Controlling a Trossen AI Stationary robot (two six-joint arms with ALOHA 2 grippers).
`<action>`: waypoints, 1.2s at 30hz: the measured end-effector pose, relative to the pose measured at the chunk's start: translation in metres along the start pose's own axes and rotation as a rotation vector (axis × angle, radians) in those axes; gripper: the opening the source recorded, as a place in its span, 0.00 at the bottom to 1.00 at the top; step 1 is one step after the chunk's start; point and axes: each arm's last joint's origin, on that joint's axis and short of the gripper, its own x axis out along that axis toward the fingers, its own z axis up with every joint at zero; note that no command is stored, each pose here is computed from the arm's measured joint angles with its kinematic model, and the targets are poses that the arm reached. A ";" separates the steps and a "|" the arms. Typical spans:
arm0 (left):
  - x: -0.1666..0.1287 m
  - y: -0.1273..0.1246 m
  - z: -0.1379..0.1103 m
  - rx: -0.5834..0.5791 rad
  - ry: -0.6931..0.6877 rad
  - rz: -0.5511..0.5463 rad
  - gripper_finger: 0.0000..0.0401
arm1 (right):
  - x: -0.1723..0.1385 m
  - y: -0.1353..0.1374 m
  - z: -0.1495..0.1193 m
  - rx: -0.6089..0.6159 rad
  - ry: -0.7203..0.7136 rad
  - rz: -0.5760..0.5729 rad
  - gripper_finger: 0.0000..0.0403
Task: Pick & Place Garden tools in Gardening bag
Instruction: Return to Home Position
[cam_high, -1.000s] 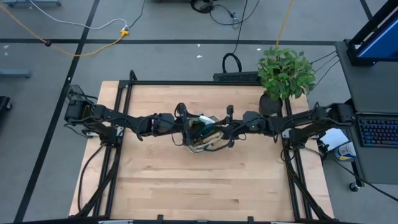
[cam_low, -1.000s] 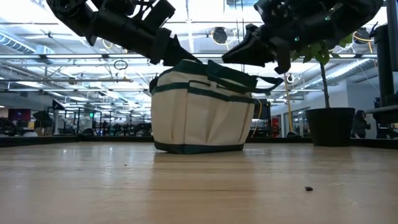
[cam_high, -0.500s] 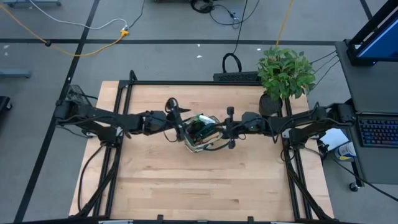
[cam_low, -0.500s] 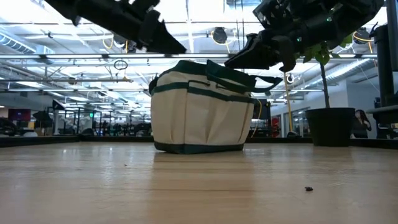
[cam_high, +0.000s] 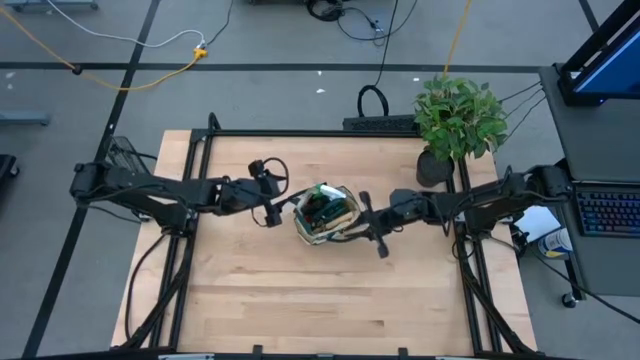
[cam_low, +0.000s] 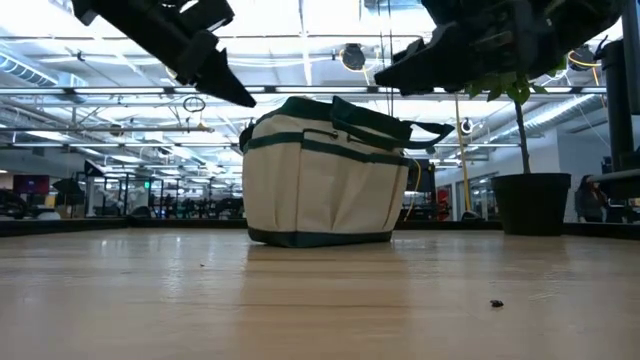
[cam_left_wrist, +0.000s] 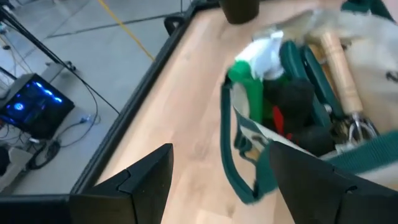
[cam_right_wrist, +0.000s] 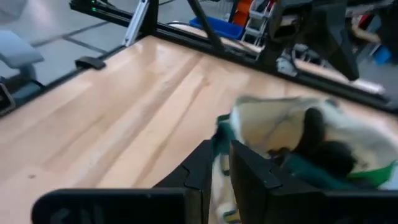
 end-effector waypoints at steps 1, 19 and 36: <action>0.000 -0.001 -0.001 0.007 0.010 -0.005 0.67 | 0.000 0.002 -0.002 0.019 0.005 0.007 0.12; -0.060 0.026 0.000 -0.028 -0.046 0.030 0.67 | -0.043 -0.002 0.015 0.065 -0.066 -0.052 0.05; -0.123 0.054 -0.064 -0.190 -0.260 -0.019 0.67 | -0.126 0.003 -0.058 0.122 -0.275 -0.515 0.00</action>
